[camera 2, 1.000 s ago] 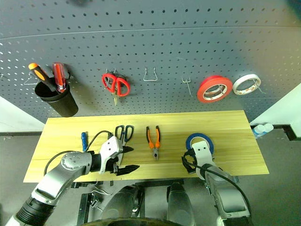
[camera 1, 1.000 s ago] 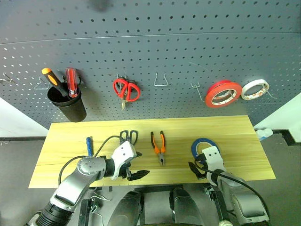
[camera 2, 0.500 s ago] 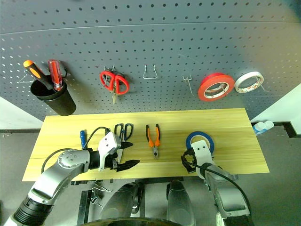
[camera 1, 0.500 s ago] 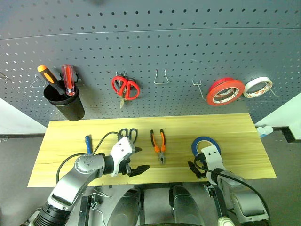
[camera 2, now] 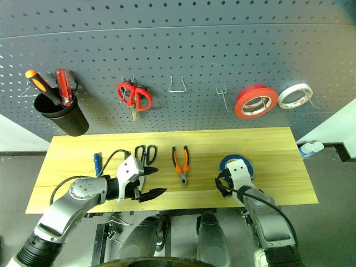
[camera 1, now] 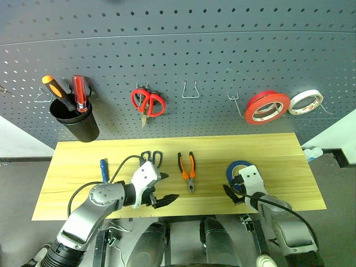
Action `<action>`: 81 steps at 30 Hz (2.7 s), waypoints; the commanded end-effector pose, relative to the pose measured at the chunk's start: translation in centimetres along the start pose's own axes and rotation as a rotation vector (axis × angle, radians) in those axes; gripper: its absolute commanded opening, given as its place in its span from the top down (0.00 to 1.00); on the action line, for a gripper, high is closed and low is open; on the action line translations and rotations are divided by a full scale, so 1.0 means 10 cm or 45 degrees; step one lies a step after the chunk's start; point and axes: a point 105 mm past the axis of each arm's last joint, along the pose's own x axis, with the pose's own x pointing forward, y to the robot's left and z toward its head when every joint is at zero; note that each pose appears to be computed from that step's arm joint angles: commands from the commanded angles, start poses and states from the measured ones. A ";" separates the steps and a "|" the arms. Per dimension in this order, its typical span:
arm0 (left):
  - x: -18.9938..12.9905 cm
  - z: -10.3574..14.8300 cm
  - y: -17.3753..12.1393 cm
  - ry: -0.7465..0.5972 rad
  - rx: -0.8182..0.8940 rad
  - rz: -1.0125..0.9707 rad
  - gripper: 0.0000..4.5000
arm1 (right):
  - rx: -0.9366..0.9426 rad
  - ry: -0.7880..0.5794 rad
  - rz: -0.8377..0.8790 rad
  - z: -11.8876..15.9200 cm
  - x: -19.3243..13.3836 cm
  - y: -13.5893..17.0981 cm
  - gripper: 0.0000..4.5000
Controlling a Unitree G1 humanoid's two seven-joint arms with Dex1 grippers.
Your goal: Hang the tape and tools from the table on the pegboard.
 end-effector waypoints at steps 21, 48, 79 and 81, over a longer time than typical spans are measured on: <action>-0.06 0.10 -0.14 -0.029 0.001 -0.028 0.13 | 0.002 0.071 -0.032 -0.02 0.13 -0.18 0.00; -0.05 0.11 -0.12 -0.025 0.002 -0.031 0.11 | 0.025 0.097 0.001 -0.06 0.11 -0.13 0.04; -0.04 0.05 -0.07 -0.027 -0.014 0.002 0.11 | 0.062 0.016 0.039 0.03 0.10 -0.12 0.04; -0.04 0.04 -0.07 -0.023 -0.017 0.004 0.11 | 0.060 0.010 0.026 0.03 0.09 -0.13 0.04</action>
